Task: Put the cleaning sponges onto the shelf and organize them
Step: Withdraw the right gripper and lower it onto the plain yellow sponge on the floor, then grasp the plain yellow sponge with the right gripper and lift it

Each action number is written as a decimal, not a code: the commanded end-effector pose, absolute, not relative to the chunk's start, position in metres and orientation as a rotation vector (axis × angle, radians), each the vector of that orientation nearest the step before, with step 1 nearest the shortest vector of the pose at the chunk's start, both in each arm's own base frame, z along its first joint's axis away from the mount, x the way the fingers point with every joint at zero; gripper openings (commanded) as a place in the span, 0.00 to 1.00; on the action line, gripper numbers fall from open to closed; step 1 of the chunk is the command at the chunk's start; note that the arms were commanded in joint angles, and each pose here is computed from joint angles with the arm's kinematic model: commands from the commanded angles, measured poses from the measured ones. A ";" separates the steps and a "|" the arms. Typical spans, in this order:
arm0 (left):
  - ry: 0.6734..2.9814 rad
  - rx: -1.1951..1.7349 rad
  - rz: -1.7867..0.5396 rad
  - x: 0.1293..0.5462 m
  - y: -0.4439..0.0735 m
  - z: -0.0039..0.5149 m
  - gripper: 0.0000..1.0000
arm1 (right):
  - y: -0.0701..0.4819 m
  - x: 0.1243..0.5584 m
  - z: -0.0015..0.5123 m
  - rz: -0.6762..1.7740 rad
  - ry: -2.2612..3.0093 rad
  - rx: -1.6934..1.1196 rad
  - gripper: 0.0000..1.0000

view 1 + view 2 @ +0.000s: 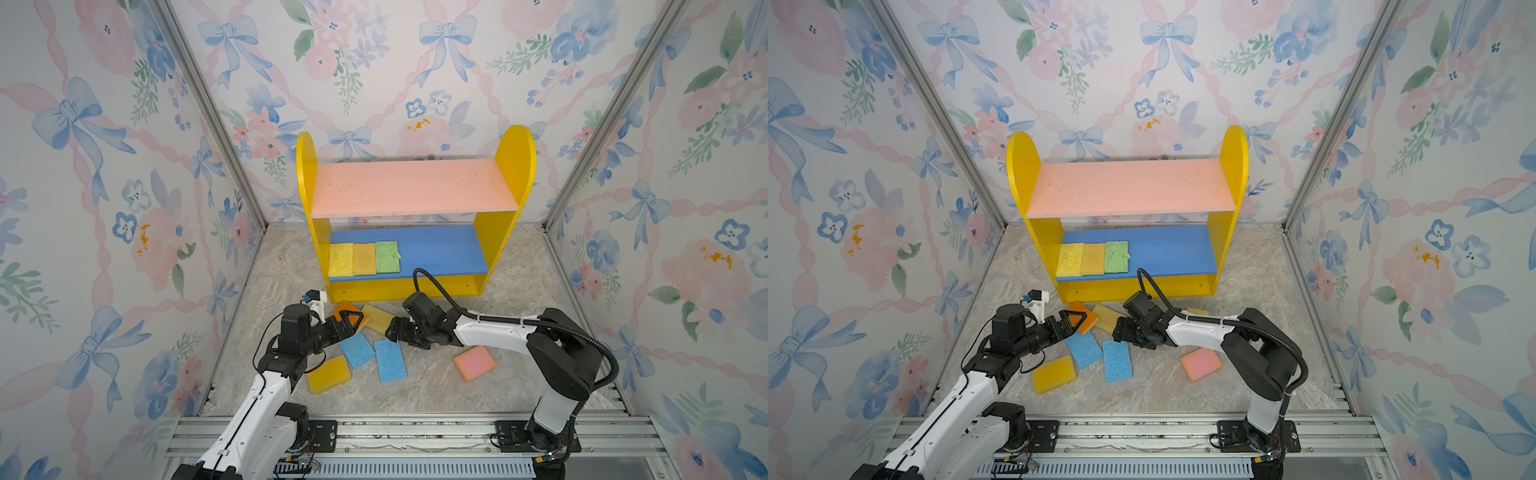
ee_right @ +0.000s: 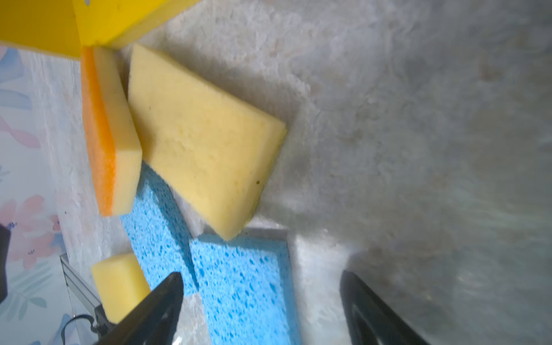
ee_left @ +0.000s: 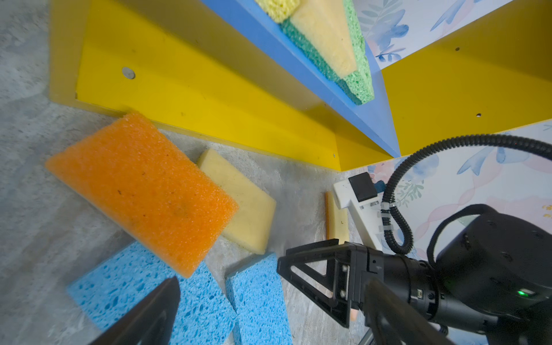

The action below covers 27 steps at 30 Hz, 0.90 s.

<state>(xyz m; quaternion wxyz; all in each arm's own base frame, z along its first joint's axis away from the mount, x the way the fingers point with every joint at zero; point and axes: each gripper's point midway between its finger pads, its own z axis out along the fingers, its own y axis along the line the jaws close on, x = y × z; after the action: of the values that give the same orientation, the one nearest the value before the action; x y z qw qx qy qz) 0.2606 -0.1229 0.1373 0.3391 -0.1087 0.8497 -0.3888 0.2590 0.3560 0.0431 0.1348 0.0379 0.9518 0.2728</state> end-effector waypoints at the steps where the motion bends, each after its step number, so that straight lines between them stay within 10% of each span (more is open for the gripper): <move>1: 2.214 -0.288 -1.006 0.260 -0.123 0.135 0.98 | 0.362 0.282 0.044 0.735 2.667 0.307 0.77; 27: 2.195 -0.265 -1.038 0.259 -0.126 0.138 0.98 | 0.378 0.304 0.037 0.690 2.581 0.367 0.28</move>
<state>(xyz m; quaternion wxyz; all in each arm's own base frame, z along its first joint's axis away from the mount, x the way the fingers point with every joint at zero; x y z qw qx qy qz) 0.2604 -0.1243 0.1375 0.3401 -0.1051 0.8479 -0.3930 0.3029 0.3726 0.0349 0.2150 0.1389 0.9337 0.2503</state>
